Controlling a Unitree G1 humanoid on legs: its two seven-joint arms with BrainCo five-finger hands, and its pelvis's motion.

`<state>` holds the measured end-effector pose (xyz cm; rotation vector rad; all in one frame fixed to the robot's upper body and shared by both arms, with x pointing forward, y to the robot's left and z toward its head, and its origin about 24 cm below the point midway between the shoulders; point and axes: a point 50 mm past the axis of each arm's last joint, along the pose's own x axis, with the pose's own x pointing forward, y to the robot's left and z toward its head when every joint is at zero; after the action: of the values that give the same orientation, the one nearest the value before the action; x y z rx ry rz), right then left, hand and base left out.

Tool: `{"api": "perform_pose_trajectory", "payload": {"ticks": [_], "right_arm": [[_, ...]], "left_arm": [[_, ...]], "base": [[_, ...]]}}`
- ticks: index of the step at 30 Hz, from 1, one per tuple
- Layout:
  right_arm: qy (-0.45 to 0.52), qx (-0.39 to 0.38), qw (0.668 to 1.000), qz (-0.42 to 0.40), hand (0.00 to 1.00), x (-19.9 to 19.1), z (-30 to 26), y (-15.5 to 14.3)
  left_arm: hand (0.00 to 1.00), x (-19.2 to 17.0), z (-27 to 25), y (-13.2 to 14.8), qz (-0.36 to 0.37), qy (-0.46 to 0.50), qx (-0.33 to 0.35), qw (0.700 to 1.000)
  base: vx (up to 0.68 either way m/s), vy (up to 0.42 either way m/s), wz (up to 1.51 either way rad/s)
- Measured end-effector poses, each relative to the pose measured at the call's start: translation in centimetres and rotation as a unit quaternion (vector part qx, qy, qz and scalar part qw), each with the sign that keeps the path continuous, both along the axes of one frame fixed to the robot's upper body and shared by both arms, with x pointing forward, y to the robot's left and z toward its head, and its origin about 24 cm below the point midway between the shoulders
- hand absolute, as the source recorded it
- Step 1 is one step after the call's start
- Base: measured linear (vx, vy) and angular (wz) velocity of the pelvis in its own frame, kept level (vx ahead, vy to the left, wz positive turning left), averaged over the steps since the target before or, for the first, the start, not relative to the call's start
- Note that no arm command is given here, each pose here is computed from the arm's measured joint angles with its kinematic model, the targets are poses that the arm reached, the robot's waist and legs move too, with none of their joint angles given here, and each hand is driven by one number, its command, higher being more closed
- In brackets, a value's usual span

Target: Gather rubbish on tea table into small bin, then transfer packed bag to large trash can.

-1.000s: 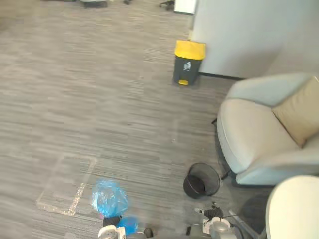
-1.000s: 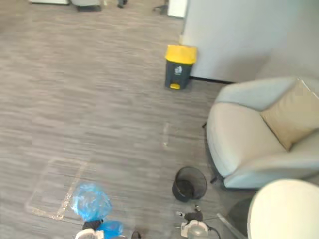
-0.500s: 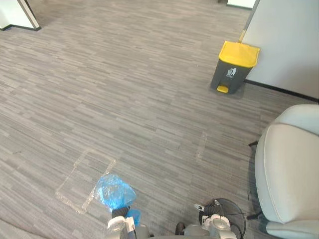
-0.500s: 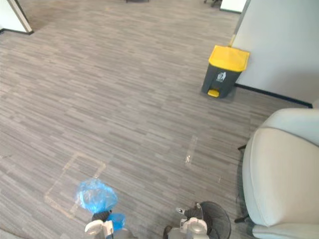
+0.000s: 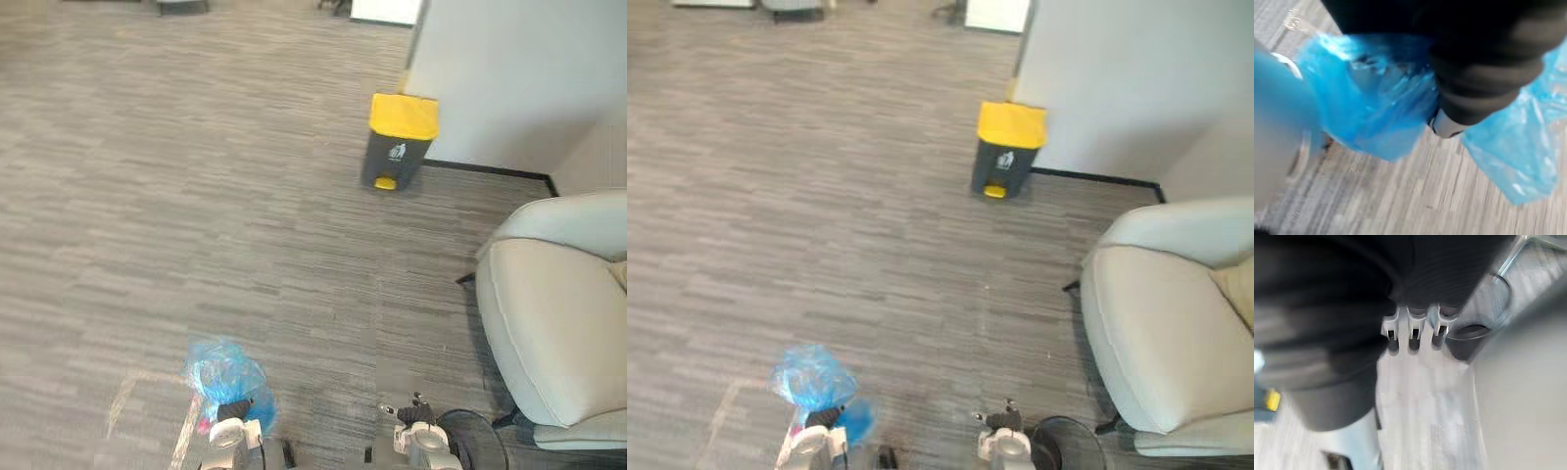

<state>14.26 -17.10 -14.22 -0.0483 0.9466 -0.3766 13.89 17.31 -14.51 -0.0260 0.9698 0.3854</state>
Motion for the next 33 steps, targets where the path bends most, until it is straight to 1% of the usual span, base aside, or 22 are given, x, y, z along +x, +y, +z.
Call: {"api": "perform_pose_trajectory", "payload": {"ticks": [6, 9, 13, 17, 22, 24, 25, 30, 33], "right_arm": [[-0.002, 0.003, 1.0, -0.004, 0.0, 0.7, 0.1, -0.1], [-0.014, -0.003, 1.0, -0.007, 0.0, 1.7, 0.5, -0.5], [-0.004, 0.003, 1.0, 0.008, 0.0, 1.2, 0.2, 0.3], [-0.003, 0.005, 0.999, 0.038, 0.0, 1.5, 0.2, 1.3], [-0.01, 0.003, 1.0, 0.028, 0.0, 2.1, 0.5, 1.0], [0.0, 0.001, 1.0, 0.023, 0.0, 1.4, 0.2, 0.7], [0.008, 0.002, 1.0, 0.025, 0.0, 1.1, 0.0, 0.7], [0.022, 0.002, 1.0, 0.02, 0.0, 0.0, -0.4, 0.5], [0.019, 0.001, 1.0, 0.021, 0.0, 0.0, -0.3, 0.4]], "left_arm": [[1.0, -0.1, -0.2, -0.2, -0.002, 0.008, -0.004, 1.0], [1.0, -0.2, -0.4, -1.1, -0.006, 0.014, -0.017, 1.0], [1.0, 0.2, -0.2, -0.9, -0.011, 0.002, -0.02, 1.0], [1.0, 0.4, 0.4, 0.1, 0.007, -0.023, -0.008, 1.0], [1.0, 0.7, 0.7, 0.0, 0.009, -0.034, -0.009, 0.999], [1.0, 0.4, 0.5, -0.2, 0.008, -0.026, -0.011, 1.0], [1.0, 0.4, 0.5, 0.1, 0.009, -0.026, -0.006, 1.0], [1.0, 0.8, 0.5, -0.5, -0.024, -0.021, -0.004, 0.999], [1.0, 0.4, 0.2, -0.8, -0.033, -0.007, -0.005, 0.999]], "base": [[0.42, -0.068, -0.03], [0.4, -0.136, -0.11], [0.44, -0.183, -0.01], [0.37, 0.028, -0.88], [0.42, 0.195, -0.87], [0.53, 0.416, -0.7], [0.52, 0.357, -0.44], [0.46, 0.299, -0.43], [0.39, 0.185, -0.15]]}}
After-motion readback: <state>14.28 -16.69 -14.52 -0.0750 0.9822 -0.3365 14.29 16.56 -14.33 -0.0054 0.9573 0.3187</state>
